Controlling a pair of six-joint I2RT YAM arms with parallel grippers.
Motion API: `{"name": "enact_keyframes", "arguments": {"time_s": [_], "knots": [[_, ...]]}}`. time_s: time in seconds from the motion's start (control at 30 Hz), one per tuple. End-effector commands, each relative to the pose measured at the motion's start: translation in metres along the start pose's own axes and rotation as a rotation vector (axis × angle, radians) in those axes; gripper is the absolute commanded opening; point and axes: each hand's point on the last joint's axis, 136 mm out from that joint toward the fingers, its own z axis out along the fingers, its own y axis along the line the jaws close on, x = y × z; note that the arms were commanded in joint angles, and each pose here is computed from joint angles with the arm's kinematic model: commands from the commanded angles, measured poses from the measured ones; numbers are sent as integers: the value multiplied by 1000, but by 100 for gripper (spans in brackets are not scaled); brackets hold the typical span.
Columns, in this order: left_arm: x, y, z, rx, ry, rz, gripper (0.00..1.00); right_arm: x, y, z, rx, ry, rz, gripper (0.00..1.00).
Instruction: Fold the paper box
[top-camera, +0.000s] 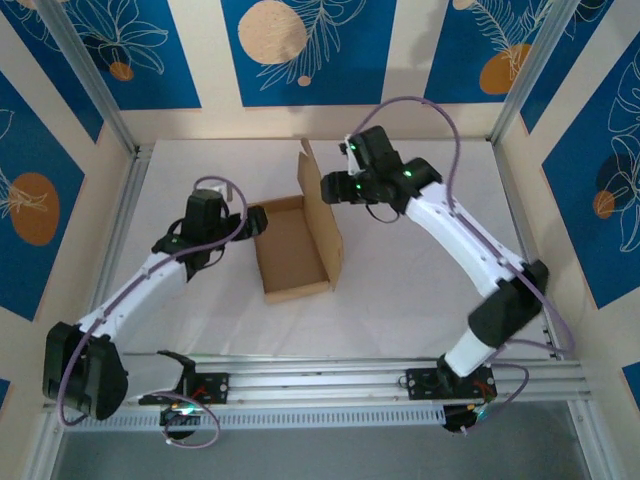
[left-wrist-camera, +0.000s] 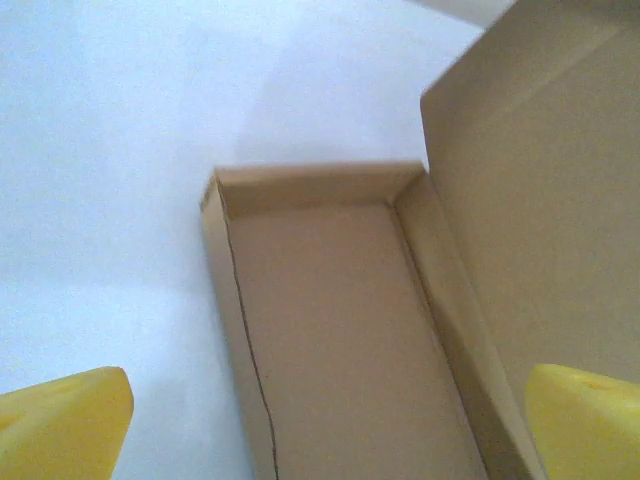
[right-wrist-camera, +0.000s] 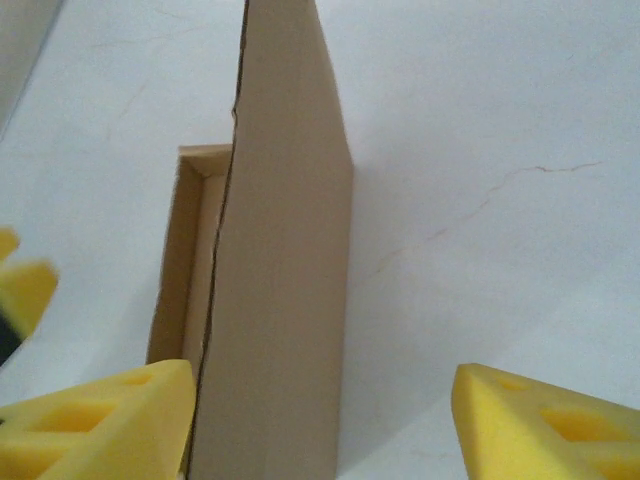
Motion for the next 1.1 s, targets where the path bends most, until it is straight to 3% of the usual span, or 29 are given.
{"name": "enact_keyframes", "arguments": {"time_s": [0.0, 0.17, 0.3, 0.4, 0.6, 0.9, 1.07], "knots": [[-27, 1, 30, -33, -17, 124, 96, 1, 21, -31, -136, -62, 32, 66], [-35, -24, 93, 61, 97, 391, 83, 24, 27, -61, -208, -48, 7, 64], [-23, -8, 132, 10, 183, 618, 85, 36, 25, -84, -232, -58, -20, 65], [-16, 1, 151, -3, 198, 665, 85, 42, 19, -93, -236, -60, -10, 66], [7, 4, 181, 28, 286, 686, 83, 50, 6, -96, -247, -45, 33, 67], [4, 14, 183, -103, 375, 539, 57, 47, -6, -101, -256, -67, 84, 66], [21, 19, 176, -143, 442, 508, 54, 45, -9, -97, -268, -65, 118, 66]]}}
